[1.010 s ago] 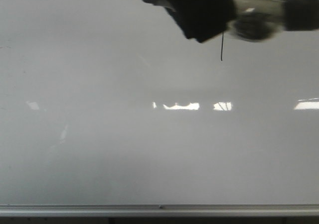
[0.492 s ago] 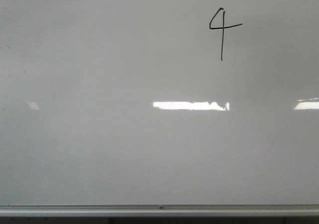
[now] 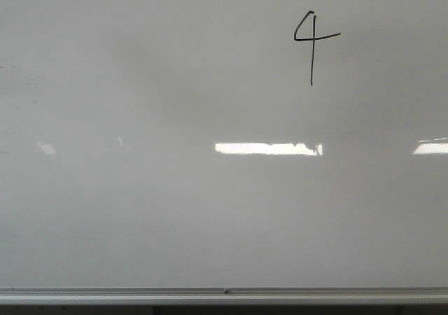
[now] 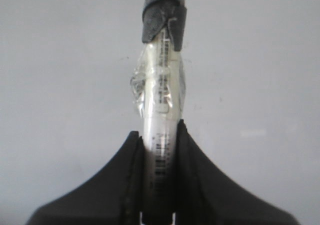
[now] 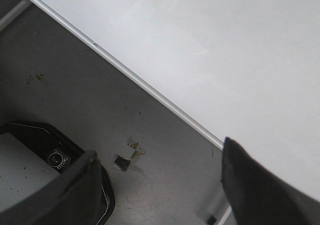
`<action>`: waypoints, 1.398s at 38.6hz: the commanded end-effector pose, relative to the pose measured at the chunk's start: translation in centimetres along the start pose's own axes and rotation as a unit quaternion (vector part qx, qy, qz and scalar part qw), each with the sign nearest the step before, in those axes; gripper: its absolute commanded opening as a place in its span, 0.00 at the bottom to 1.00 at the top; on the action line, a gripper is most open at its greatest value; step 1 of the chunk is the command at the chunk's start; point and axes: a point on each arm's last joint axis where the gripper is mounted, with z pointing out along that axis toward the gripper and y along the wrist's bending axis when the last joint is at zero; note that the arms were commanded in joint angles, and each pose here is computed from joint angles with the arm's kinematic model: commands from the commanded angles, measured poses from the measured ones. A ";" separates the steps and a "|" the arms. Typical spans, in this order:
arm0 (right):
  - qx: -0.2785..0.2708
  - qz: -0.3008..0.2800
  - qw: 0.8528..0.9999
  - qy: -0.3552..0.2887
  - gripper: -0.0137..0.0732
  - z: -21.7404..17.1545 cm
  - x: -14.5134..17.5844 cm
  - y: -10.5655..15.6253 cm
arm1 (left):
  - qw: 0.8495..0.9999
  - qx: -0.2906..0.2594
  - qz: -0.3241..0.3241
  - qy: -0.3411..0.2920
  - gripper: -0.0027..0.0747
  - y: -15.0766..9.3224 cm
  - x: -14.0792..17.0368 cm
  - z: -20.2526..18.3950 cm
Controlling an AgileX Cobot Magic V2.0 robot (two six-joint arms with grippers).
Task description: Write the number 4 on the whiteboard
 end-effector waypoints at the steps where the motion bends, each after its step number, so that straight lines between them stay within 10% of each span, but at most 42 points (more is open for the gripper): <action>1: 0.017 0.001 0.999 -0.041 0.77 -0.9 -0.9 -0.3 | 0.996 0.028 -0.024 -0.082 0.01 -0.1 -2.0 0.8; 17: 0.021 0.001 0.999 -0.048 0.77 -0.9 -1.0 -0.4 | 0.991 0.085 -0.045 -0.095 0.04 -1.8 -1.0 8.2; 28: 0.020 0.001 0.999 -0.047 0.77 -0.9 -1.0 -0.3 | 0.987 0.104 -0.046 -0.110 0.48 -2.4 -0.5 10.1; 34: 0.022 0.001 0.998 -0.053 0.77 -0.9 -1.1 -0.4 | 0.988 0.102 -0.043 -0.109 0.53 -2.3 -0.7 10.0; 54: 0.062 0.127 0.986 -0.094 0.77 -3.8 0.6 0.0 | 0.994 0.042 -0.030 -0.099 0.52 -0.9 -3.5 -2.6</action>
